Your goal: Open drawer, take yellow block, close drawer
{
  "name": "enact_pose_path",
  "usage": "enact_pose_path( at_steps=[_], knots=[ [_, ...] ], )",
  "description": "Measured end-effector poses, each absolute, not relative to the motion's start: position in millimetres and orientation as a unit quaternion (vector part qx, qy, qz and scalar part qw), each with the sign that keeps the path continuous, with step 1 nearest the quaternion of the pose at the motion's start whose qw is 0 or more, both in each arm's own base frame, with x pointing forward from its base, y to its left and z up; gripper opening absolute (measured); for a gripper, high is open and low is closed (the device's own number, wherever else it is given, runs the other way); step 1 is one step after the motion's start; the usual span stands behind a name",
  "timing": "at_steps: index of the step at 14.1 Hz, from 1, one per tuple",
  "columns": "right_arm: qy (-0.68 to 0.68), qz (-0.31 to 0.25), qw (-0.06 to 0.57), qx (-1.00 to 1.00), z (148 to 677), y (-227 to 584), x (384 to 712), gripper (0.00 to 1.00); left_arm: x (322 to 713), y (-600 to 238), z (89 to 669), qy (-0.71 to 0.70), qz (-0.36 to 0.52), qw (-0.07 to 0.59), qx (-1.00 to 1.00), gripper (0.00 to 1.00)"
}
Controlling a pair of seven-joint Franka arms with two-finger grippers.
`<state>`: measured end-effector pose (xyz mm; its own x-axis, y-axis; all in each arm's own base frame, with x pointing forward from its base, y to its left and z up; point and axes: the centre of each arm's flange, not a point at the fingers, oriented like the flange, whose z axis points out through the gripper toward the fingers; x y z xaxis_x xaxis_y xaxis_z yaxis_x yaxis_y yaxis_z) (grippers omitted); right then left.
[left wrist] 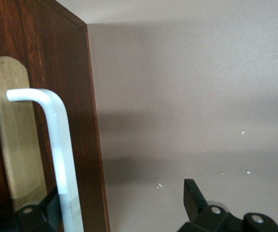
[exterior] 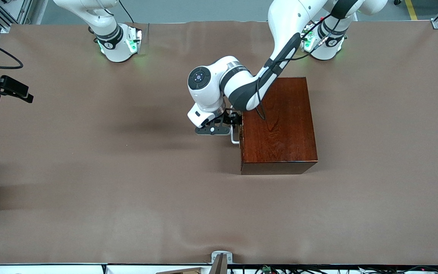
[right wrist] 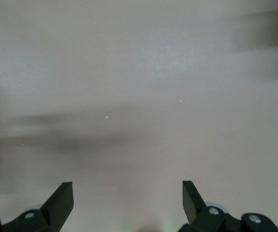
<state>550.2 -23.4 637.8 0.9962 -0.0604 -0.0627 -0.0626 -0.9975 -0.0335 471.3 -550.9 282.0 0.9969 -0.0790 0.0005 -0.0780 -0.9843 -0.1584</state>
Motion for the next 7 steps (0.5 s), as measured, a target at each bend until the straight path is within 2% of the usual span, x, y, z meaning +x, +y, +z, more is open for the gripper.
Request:
enact_pose_path(
  at_steps=[7],
  knots=[
    [0.031,0.031,0.018,-0.999,637.8,-23.4,550.2,1.0,471.6,-553.4,282.9,0.029,-0.009,0.072,-0.997,1.0]
  ],
)
